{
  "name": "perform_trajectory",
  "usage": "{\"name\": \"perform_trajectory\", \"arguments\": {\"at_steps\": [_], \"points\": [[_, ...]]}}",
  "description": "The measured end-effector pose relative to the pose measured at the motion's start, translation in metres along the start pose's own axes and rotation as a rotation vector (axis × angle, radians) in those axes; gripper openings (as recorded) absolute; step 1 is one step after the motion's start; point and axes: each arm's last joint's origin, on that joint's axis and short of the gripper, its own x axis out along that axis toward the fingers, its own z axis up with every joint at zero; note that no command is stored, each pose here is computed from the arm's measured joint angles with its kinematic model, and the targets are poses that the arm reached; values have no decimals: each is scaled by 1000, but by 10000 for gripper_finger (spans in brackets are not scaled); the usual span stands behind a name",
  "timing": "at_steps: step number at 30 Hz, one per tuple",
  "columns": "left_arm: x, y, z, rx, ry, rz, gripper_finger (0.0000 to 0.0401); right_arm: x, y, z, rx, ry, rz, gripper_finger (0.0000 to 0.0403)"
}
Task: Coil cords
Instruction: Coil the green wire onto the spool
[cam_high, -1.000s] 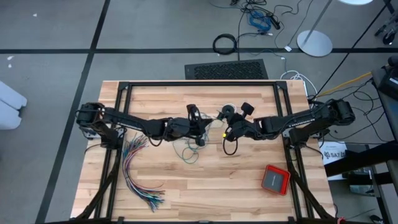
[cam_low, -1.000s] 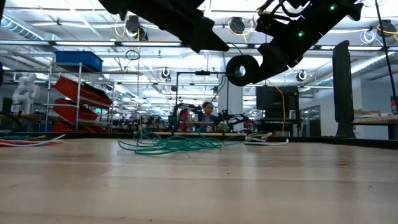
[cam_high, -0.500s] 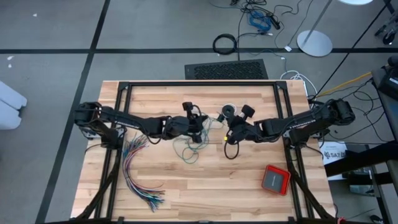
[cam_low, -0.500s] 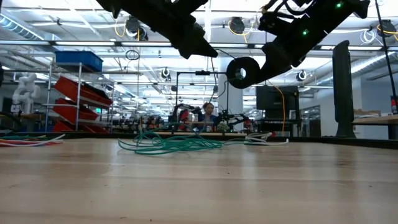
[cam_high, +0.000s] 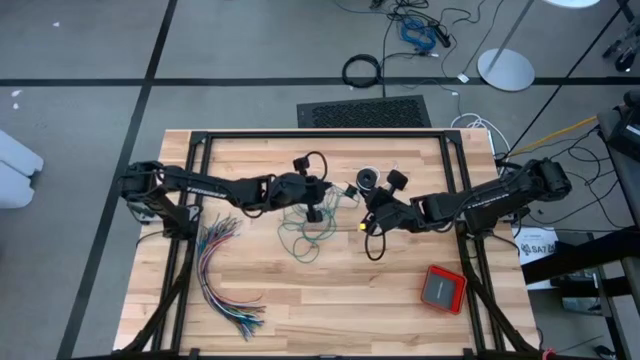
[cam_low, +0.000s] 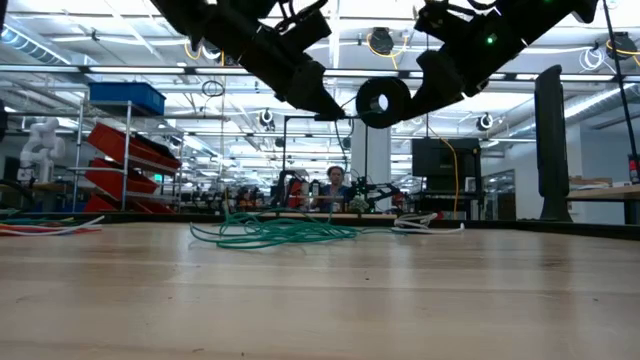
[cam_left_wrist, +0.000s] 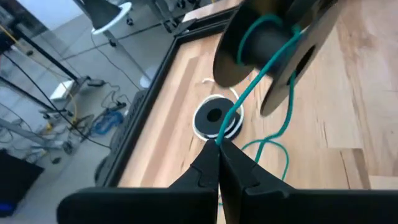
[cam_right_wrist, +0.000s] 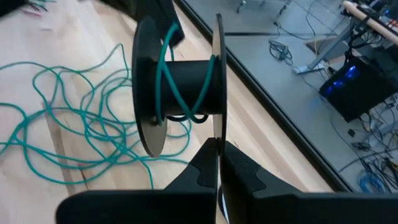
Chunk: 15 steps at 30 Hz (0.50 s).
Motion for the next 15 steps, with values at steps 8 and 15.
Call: {"name": "perform_trajectory", "arguments": {"at_steps": [8, 15], "points": [[4, 3, -31, -106, -71, -15, 0, -6, -4, 9, 27, -51, 41, 0], [5, 10, -26, -136, -181, -57, 0, -2, -8, 17, 68, -88, 124, 0]]}}
